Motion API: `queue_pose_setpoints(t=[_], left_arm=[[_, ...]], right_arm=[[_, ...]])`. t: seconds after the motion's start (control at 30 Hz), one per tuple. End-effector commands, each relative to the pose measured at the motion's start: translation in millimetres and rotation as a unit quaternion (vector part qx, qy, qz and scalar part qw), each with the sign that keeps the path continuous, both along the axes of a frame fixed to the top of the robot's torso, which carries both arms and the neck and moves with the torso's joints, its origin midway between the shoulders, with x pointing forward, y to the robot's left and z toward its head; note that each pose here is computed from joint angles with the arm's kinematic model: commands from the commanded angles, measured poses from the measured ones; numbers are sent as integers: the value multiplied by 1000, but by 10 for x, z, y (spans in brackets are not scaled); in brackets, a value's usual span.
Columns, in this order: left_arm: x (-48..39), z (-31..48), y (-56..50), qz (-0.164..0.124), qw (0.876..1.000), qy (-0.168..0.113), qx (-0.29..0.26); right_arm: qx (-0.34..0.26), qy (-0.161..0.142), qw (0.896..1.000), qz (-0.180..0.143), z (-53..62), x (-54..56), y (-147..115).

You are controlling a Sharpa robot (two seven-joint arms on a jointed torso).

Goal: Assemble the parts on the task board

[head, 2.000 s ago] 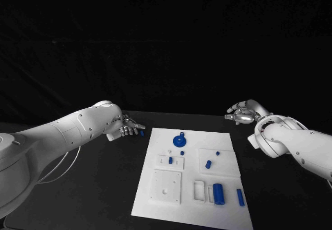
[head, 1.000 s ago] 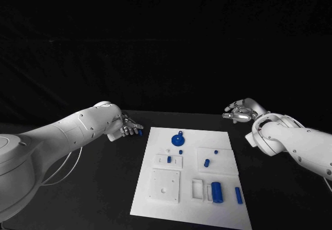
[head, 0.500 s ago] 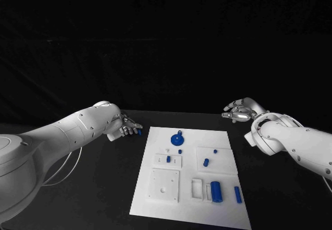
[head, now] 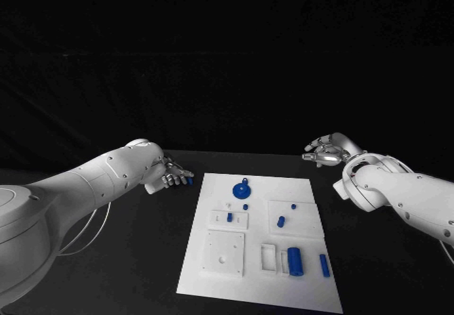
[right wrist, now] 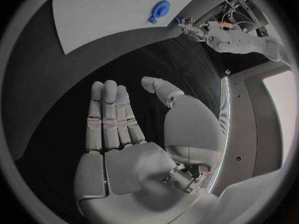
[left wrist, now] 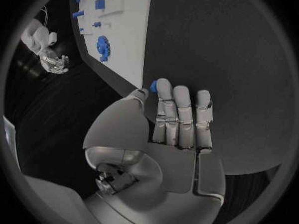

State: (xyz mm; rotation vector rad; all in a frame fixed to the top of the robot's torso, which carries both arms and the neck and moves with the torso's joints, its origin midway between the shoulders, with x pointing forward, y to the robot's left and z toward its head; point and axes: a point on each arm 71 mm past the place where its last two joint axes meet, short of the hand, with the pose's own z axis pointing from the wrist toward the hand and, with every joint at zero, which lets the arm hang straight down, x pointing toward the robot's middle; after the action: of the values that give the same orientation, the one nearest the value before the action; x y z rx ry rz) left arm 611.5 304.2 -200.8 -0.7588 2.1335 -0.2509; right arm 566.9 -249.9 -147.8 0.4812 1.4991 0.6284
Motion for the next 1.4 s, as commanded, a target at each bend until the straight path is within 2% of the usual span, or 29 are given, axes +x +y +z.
queue_pose_setpoints(t=[0.03,0.33,1.4], left_arm=[[0,-10,-28,-8,1000,9,-3],[-3,-45,8,-3,1000,10,-3],[8,-42,-4,-4,1000,8,-6]], right_arm=[[-1,-2,1000,8,3,-4,18],[-2,-3,1000,9,7,-10,20],[-2,-3,1000,9,9,-12,22]])
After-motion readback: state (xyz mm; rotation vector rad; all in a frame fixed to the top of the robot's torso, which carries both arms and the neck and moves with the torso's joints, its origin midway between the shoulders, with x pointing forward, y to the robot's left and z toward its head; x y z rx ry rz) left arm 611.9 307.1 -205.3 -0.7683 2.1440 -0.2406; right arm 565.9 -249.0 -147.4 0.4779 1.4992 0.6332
